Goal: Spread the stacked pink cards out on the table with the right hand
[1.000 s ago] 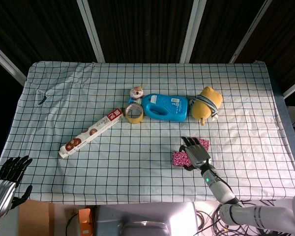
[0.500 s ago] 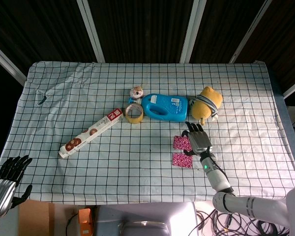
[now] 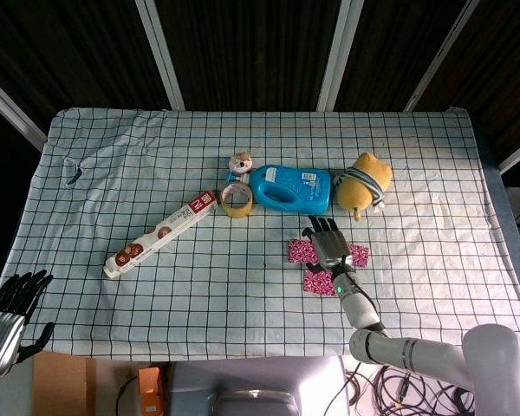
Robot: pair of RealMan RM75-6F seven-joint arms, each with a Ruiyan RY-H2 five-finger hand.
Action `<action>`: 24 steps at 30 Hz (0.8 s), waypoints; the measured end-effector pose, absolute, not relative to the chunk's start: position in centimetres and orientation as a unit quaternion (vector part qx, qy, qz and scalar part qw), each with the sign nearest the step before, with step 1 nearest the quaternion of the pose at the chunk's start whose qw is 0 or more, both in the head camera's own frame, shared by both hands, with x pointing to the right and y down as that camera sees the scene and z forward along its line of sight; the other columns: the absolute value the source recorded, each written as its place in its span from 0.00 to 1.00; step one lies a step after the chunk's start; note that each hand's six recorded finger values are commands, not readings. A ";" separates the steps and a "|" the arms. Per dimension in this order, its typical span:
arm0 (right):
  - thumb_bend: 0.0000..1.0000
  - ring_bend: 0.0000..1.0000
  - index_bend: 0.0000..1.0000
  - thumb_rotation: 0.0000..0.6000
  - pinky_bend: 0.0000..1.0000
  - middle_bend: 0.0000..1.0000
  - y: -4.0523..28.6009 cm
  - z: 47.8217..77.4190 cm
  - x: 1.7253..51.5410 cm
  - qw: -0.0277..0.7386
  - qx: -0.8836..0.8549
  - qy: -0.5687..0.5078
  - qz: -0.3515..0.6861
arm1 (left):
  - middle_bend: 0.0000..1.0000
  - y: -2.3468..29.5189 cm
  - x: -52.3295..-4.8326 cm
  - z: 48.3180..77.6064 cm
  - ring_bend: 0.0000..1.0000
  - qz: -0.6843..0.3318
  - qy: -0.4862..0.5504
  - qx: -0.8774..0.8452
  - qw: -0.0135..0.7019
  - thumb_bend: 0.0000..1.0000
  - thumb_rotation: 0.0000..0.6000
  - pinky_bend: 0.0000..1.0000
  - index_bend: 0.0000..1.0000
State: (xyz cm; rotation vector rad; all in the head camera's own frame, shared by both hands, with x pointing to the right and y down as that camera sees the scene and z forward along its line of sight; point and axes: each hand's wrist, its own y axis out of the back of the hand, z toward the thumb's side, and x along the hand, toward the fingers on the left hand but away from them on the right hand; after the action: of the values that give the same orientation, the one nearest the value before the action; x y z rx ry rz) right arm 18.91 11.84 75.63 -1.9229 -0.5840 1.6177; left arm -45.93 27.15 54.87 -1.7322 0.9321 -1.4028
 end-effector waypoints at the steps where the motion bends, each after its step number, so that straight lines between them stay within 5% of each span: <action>1: 0.19 0.00 0.15 1.00 0.00 0.00 11.9 75.5 19.0 0.278 -0.717 -0.216 0.601 | 0.05 27.2 -45.9 54.9 0.00 -0.543 0.360 -0.670 0.355 0.43 1.00 0.00 0.00; 15: 0.19 0.00 0.07 1.00 0.00 0.00 14.0 68.5 23.8 0.327 -0.721 -0.229 0.566 | 0.05 27.3 -45.8 54.5 0.00 -0.538 0.365 -0.670 0.360 0.43 1.00 0.00 0.00; 24: 0.19 0.00 0.04 1.00 0.00 0.00 21.2 59.6 34.4 0.393 -0.663 -0.309 0.558 | 0.05 27.6 -45.2 54.3 0.00 -0.529 0.360 -0.673 0.370 0.43 1.00 0.00 0.00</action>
State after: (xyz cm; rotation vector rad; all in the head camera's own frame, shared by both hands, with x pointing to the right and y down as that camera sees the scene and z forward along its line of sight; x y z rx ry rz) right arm 34.43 21.22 59.65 -1.6834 -0.7835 1.4156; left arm -45.16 27.64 54.29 -1.7276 0.9242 -1.3576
